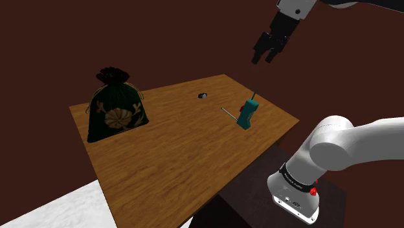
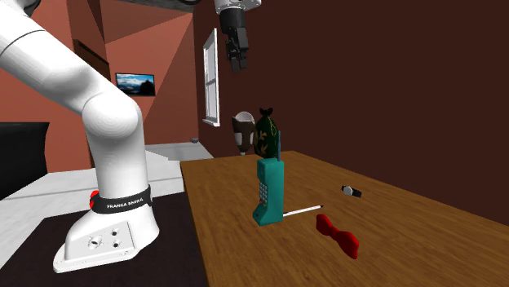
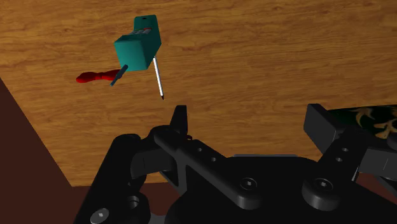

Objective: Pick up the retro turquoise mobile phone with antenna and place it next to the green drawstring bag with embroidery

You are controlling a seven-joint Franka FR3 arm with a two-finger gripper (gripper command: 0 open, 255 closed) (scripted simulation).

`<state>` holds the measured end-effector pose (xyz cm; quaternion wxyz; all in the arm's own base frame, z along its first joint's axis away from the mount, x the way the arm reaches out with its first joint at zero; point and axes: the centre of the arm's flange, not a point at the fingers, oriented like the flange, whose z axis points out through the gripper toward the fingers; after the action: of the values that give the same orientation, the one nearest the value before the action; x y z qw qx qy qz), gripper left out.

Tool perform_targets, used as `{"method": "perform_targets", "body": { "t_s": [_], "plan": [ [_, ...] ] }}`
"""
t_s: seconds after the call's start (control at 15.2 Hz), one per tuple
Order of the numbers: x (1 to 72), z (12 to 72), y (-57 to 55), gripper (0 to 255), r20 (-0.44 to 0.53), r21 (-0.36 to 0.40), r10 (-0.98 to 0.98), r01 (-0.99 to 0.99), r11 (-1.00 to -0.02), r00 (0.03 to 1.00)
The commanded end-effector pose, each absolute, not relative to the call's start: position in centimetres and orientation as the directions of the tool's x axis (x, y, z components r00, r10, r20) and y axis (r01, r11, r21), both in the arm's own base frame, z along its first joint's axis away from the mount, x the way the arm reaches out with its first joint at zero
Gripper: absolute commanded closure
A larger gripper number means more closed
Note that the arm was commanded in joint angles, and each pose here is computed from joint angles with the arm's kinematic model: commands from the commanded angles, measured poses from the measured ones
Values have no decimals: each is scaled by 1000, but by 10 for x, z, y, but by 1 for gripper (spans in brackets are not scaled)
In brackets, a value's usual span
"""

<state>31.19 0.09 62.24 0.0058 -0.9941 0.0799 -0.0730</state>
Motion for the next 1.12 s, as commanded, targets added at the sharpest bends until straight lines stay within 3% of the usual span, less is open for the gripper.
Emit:
{"method": "perform_targets", "body": {
  "t_s": [0.0, 1.06],
  "plan": [
    [312, 622, 1, 0, 144, -23, -160, -158, -987, 977],
    [319, 450, -113, 0, 78, 37, -112, -115, -993, 991]
  ]
}}
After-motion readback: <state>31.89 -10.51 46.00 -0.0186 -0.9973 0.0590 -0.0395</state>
